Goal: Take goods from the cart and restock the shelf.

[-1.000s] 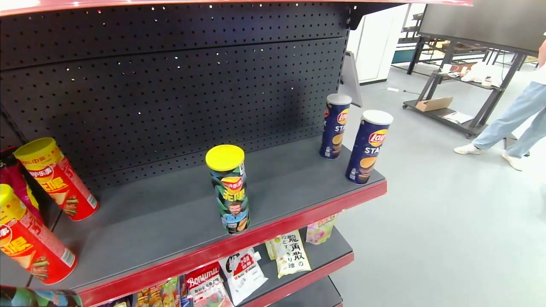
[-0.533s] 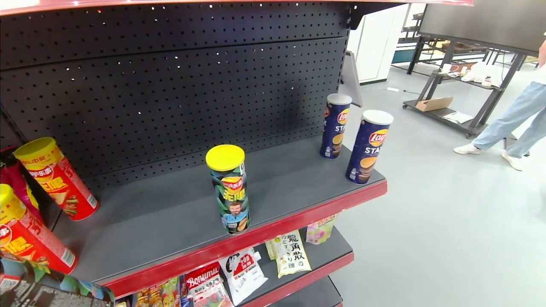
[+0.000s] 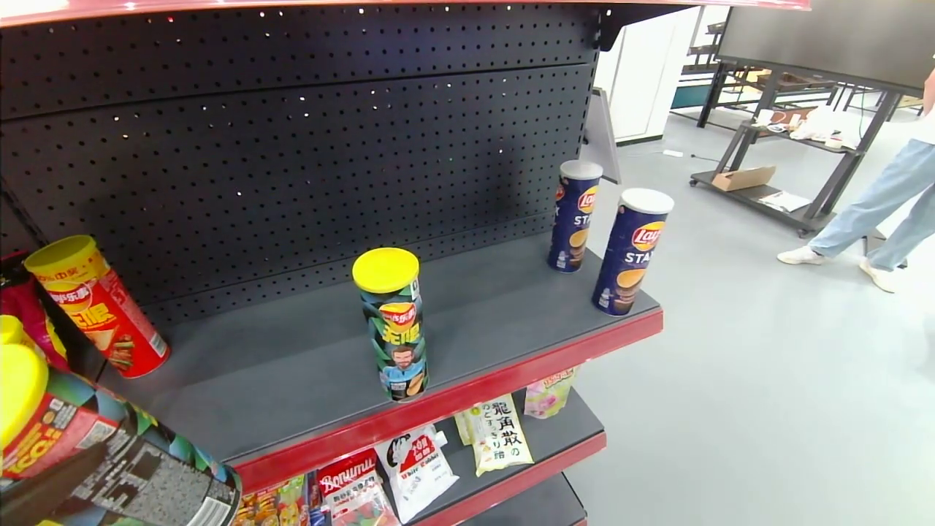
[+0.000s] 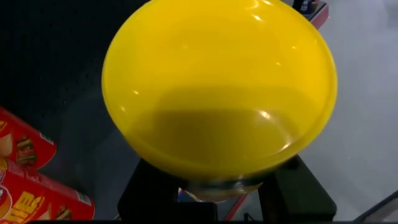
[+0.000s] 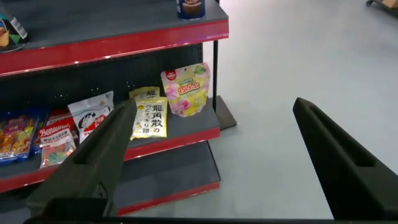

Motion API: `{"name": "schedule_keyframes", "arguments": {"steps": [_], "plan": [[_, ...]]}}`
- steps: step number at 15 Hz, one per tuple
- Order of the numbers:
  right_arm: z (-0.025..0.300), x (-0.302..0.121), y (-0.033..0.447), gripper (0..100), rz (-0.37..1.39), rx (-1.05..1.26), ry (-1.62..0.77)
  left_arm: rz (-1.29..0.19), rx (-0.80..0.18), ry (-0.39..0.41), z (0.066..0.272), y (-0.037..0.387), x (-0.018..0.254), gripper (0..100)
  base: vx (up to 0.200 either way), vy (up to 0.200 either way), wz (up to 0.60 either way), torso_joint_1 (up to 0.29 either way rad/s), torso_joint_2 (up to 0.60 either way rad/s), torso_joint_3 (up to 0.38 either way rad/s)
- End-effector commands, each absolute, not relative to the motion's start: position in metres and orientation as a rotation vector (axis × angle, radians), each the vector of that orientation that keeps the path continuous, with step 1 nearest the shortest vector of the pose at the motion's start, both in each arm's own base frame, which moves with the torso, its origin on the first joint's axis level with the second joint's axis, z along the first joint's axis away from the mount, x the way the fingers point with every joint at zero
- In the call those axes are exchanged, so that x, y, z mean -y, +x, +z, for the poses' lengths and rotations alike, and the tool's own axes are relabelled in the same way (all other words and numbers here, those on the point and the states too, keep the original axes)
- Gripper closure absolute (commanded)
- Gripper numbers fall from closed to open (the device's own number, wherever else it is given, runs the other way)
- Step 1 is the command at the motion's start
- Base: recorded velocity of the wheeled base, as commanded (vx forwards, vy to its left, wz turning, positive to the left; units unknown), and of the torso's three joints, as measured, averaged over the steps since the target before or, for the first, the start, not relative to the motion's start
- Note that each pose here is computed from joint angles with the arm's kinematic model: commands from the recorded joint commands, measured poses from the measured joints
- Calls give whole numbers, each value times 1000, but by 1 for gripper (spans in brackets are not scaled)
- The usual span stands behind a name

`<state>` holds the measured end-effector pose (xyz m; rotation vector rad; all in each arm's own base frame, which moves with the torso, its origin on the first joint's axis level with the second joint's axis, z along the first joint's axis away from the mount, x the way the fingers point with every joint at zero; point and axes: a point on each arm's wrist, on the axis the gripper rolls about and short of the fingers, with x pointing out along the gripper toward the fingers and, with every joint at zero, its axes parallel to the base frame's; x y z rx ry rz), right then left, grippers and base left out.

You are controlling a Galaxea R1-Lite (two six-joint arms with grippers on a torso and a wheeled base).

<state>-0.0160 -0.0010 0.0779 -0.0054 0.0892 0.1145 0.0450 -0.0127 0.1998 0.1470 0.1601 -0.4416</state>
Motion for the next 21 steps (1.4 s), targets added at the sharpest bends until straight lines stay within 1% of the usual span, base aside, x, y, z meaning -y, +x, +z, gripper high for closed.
{"name": "schedule_keyframes", "arguments": {"steps": [1, 6, 7, 8, 12, 18, 21], "plan": [[78, 1, -16, 0, 115, -93, -6, -451, -207, 143, 201, 71, 16, 100, 0, 0, 0, 0, 0, 0], [78, 1, -16, 0, 114, -95, -5, -470, -187, 144, 206, 107, 22, 100, 0, 0, 0, 0, 0, 0], [78, 1, -16, 0, 95, -93, -5, -477, -184, 143, 207, 113, 23, 100, 0, 0, 0, 0, 0, 0], [78, -1, -18, 0, -8, -67, 0, -484, -198, 141, 205, 124, 25, 100, 0, 0, 0, 0, 0, 0], [76, 0, -23, 0, 23, 2, -2, -503, -245, 141, 196, 143, 29, 100, 0, 0, 0, 0, 0, 0], [76, 0, -23, 0, 23, 2, -2, -520, -220, 148, 186, 185, 39, 100, 0, 0, 0, 0, 0, 0], [76, 0, -23, 0, 23, 2, -2, -512, -211, 150, 189, 209, 43, 100, 0, 0, 0, 0, 0, 0]]}}
